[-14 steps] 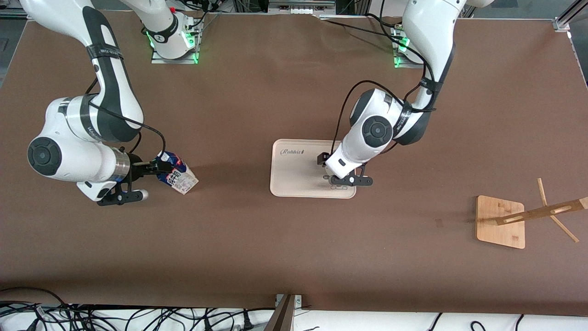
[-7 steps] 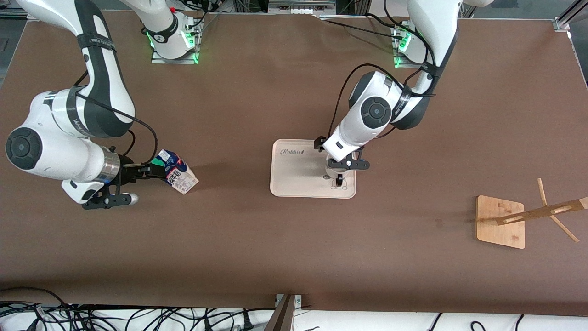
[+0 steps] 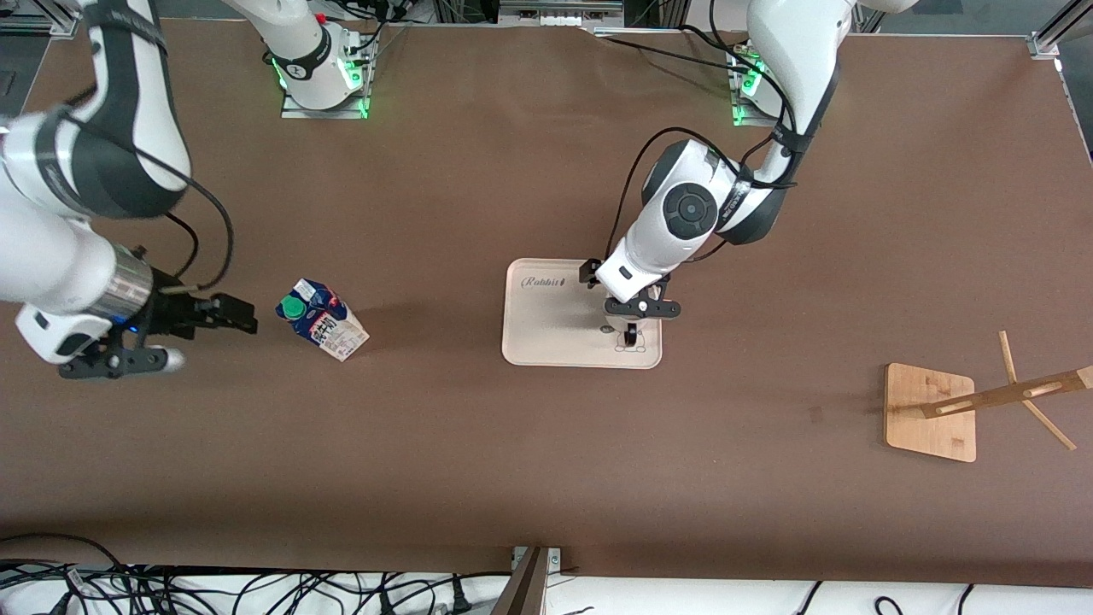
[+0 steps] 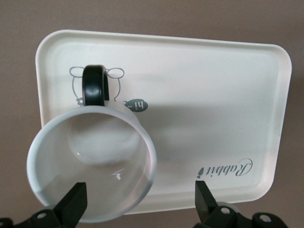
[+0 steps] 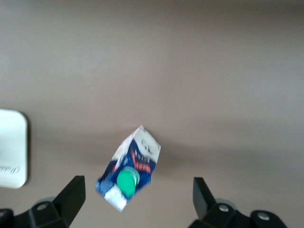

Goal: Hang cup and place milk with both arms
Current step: 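Open the right gripper and withdraw it from the standing milk carton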

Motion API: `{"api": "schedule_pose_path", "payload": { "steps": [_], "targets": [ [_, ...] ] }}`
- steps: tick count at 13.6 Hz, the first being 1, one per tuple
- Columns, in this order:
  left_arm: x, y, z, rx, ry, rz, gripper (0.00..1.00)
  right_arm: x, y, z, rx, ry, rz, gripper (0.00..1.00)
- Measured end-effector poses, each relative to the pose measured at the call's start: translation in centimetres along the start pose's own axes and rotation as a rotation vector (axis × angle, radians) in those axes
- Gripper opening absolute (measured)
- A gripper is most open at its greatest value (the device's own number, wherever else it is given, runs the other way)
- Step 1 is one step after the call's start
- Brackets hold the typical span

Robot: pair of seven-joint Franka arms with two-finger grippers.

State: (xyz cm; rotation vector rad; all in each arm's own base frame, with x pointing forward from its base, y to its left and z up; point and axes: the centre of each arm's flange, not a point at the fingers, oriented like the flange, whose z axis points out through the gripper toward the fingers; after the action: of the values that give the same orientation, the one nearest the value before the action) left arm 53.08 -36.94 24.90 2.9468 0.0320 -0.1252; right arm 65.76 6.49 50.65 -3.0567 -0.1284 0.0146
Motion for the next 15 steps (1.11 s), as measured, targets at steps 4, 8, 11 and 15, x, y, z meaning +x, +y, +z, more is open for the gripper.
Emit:
{"api": "schedule_pose_path", "payload": {
  "steps": [4,8,11,15],
  "targets": [
    [-0.2,0.6,1.2,-0.008,0.016,0.005,1.00,-4.9,0.9,-8.3,-0.010,0.000,-0.001,1.00],
    [-0.5,1.1,2.1,-0.008,0.026,0.008,1.00,-7.0,1.2,-10.2,-0.020,-0.010,-0.001,1.00],
    [-0.6,1.3,2.1,0.018,0.043,0.041,0.90,-7.2,1.5,-8.8,-0.028,-0.038,0.002,1.00],
    [-0.6,1.3,2.2,0.041,0.054,0.072,0.46,-7.4,1.7,-9.0,-0.041,-0.038,0.001,1.00]
  ]
}}
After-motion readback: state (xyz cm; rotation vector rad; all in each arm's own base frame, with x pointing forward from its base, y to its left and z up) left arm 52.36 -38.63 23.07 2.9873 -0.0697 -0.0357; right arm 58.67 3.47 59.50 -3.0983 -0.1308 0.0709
